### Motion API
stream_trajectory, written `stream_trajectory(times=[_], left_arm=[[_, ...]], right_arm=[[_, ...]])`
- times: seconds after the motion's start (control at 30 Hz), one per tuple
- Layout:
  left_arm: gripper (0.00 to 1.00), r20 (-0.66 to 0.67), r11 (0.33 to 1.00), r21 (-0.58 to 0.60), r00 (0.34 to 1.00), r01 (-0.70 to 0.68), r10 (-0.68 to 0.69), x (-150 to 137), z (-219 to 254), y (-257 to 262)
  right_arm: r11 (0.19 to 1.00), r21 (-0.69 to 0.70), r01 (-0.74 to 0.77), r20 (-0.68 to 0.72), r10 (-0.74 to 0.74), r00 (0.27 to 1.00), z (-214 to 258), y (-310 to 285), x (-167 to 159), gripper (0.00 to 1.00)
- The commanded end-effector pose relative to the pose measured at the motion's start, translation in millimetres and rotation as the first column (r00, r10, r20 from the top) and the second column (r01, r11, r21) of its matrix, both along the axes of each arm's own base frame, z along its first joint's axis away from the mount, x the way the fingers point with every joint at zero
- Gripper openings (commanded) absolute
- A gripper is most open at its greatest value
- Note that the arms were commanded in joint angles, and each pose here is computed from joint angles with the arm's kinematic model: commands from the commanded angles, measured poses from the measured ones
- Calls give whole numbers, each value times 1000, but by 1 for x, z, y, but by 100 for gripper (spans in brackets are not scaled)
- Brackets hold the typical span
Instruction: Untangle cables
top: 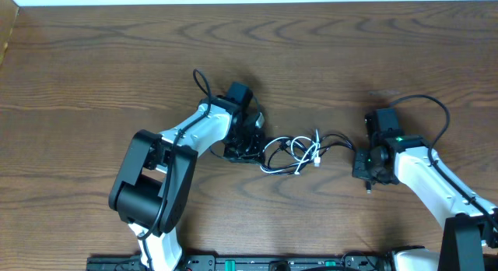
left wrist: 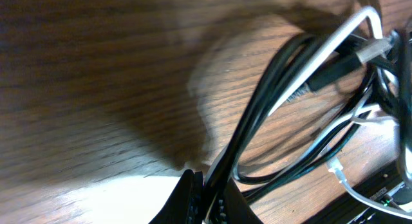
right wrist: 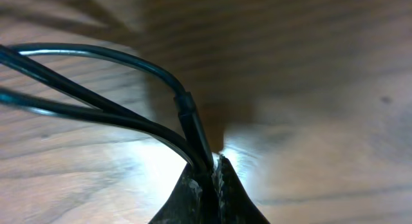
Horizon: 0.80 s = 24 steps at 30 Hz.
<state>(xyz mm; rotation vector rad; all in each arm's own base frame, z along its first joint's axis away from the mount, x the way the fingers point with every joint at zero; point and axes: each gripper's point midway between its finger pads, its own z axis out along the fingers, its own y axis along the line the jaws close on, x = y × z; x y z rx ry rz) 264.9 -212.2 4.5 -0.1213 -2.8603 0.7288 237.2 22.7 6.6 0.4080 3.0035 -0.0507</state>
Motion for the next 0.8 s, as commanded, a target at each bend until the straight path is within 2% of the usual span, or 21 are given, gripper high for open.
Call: stream_trajectory(times=[0.0, 0.2, 0.43, 0.47, 0.6, 0.63, 0.77], left_arm=[[7, 2, 996, 69, 999, -49, 49, 10, -8, 27], [7, 74, 981, 37, 980, -188, 185, 40, 19, 64], [7, 279, 946, -66, 904, -318, 323, 70, 93, 105], [9, 333, 950, -84, 890, -301, 312, 70, 110, 106], [40, 382, 955, -101, 876, -279, 296, 69, 127, 103], [44, 382, 956, -102, 876, -276, 294, 68, 127, 102], [47, 371, 962, -98, 887, -257, 274, 65, 123, 94]], right_arm=[[973, -134, 189, 24, -187, 982, 4, -37, -4, 1], [956, -142, 256, 19, -256, 966, 4, -49, -8, 1], [952, -119, 283, 25, -282, 959, 3, -50, -6, 2], [952, -115, 283, 24, -282, 959, 3, -50, -6, 7], [955, -89, 281, 19, -281, 960, 2, -45, -5, 20], [956, -85, 281, 18, -280, 960, 2, -45, -5, 23], [958, -67, 279, 14, -279, 960, 2, -41, -5, 34]])
